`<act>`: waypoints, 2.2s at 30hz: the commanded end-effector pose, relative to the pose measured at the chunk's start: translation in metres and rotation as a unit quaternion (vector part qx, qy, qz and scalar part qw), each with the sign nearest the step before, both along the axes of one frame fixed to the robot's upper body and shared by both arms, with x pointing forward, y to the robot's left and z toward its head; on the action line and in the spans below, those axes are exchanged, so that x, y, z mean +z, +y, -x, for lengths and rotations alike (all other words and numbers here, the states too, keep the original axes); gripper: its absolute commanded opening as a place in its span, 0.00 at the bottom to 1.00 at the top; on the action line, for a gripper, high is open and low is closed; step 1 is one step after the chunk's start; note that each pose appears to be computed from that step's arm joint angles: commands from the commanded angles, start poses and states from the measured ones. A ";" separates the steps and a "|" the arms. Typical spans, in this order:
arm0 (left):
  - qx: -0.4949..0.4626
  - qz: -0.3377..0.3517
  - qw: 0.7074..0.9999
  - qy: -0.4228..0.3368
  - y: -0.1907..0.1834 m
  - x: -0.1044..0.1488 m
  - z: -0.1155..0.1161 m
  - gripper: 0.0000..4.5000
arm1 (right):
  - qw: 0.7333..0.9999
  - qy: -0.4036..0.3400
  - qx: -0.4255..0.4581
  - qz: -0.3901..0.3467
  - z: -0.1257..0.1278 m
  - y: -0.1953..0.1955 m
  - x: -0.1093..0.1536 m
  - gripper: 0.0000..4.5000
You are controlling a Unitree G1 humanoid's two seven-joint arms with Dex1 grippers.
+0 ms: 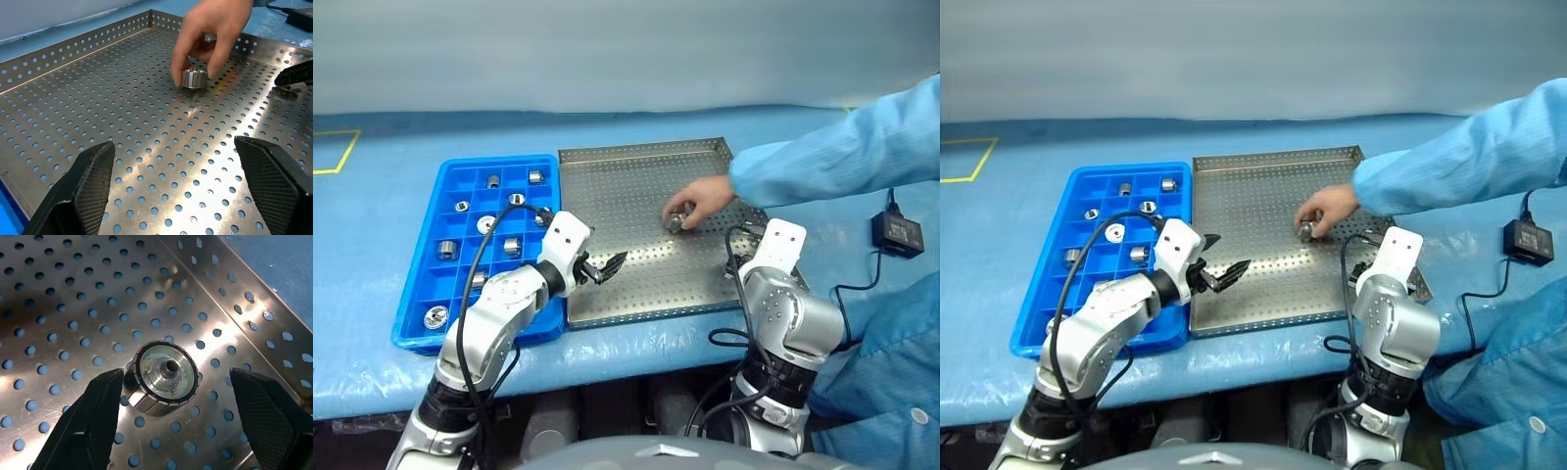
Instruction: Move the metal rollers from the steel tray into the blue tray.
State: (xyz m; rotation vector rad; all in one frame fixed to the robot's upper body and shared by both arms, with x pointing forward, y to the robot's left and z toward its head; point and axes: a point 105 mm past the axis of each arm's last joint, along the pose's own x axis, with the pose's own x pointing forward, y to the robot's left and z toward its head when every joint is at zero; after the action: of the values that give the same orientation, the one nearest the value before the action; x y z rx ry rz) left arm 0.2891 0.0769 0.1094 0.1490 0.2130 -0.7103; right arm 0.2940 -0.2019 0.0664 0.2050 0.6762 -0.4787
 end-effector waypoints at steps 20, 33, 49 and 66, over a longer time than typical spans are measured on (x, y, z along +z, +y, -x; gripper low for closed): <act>0.020 -0.001 0.999 -0.035 0.011 0.015 -0.002 0.95 | 0.978 -0.120 0.129 -0.113 -0.030 0.075 0.038 0.37; 0.080 -0.017 0.995 -0.054 0.043 0.025 0.001 0.95 | 0.884 -0.253 0.346 -0.183 -0.031 0.150 0.095 0.37; 0.242 -0.061 0.967 -0.044 0.105 0.027 0.056 0.95 | 0.686 -0.246 0.660 -0.183 -0.007 0.279 0.097 0.37; 0.317 -0.087 0.944 -0.029 0.138 0.021 0.087 0.95 | 0.644 -0.171 0.728 -0.159 0.030 0.299 0.058 0.37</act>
State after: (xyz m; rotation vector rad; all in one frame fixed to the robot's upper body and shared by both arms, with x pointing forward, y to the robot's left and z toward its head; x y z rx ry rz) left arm 0.2013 0.2204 0.1174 0.2301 0.2984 -0.0307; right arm 0.2621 0.0979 0.1159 0.0246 0.3944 1.2652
